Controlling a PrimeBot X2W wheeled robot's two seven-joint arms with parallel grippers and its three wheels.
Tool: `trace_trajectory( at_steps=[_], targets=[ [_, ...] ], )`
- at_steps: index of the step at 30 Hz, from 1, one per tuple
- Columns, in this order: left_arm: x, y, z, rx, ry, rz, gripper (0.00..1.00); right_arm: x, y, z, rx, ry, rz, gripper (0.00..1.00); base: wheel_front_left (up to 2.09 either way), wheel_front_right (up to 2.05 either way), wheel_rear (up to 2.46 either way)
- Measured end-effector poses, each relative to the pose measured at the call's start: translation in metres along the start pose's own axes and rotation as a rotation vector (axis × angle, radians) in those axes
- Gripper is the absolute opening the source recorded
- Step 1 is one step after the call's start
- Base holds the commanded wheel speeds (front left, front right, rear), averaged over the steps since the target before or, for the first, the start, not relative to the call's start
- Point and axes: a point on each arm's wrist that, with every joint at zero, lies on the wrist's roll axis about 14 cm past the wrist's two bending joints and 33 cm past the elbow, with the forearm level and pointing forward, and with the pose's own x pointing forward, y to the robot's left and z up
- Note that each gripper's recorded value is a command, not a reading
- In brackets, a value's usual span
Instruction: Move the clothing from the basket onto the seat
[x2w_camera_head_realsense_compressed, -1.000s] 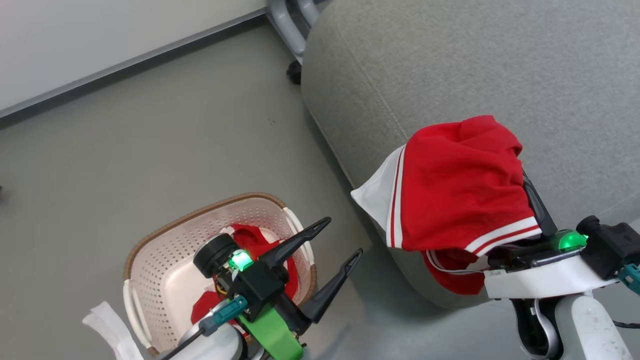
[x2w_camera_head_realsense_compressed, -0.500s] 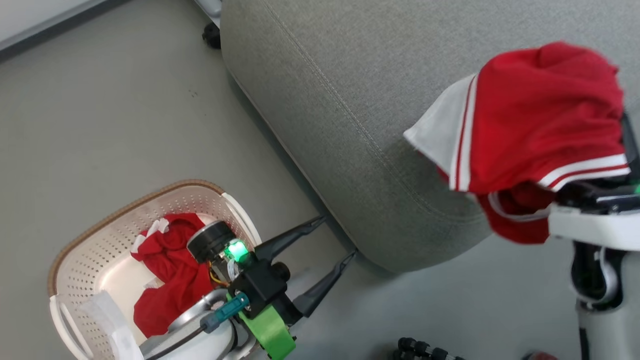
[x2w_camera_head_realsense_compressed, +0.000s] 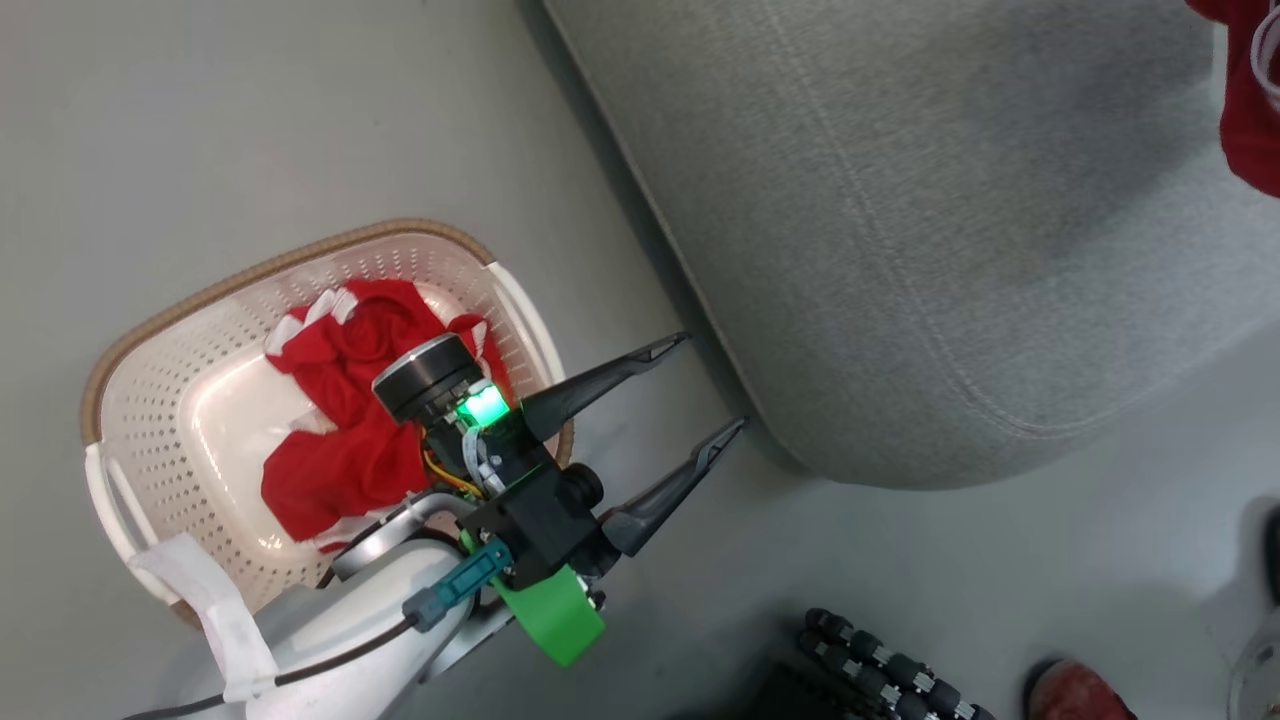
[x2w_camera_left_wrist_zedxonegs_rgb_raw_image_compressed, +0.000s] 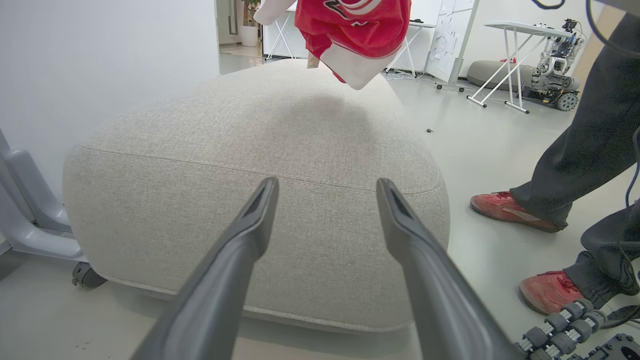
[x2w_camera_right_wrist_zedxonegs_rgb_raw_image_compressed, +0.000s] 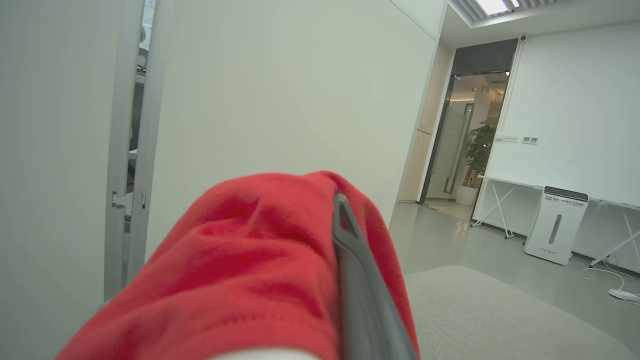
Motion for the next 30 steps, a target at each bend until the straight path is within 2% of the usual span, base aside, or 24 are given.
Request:
trace_trajectory(
  at_steps=[4, 9, 10, 11, 12, 18, 25, 30],
  targets=[
    [-0.013, 0.02, -0.012, -0.033, 0.011, 0.077, 1.0, 0.015, 0.011, -0.061, 0.029, 0.11, -0.035, 0.0, 0.0, 0.0, 0.0],
    [-0.033, 0.039, -0.024, -0.056, 0.031, 0.171, 1.0, 0.006, 0.041, -0.149, 0.081, 0.3, -0.049, 0.0, 0.0, 0.0, 0.0],
    [-0.036, 0.041, -0.026, -0.059, 0.036, 0.187, 1.0, 0.0, 0.046, -0.162, 0.093, 0.332, -0.052, 0.26, 0.0, 0.0, 0.0],
    [-0.04, 0.045, -0.027, -0.062, 0.04, 0.207, 1.0, -0.007, 0.052, -0.177, 0.1, 0.373, -0.051, 0.26, 0.0, 0.0, 0.0],
    [-0.044, 0.05, -0.028, -0.059, 0.044, 0.232, 1.0, -0.014, 0.059, -0.189, 0.097, 0.405, -0.044, 1.0, 0.0, 0.0, 0.0],
    [-0.066, 0.065, -0.028, -0.072, 0.055, 0.376, 1.0, -0.058, 0.086, -0.218, 0.073, 0.502, 0.018, 1.0, 0.0, 0.0, 0.0],
    [-0.097, 0.081, -0.005, -0.085, 0.029, 0.618, 1.0, -0.122, 0.108, -0.199, 0.153, 0.575, 0.123, 1.0, 0.0, 0.0, 0.0],
    [-0.127, 0.079, 0.016, -0.077, 0.008, 0.785, 1.0, -0.147, 0.126, -0.163, 0.234, 0.567, 0.216, 1.0, 0.0, 0.0, 0.0]
  ],
)
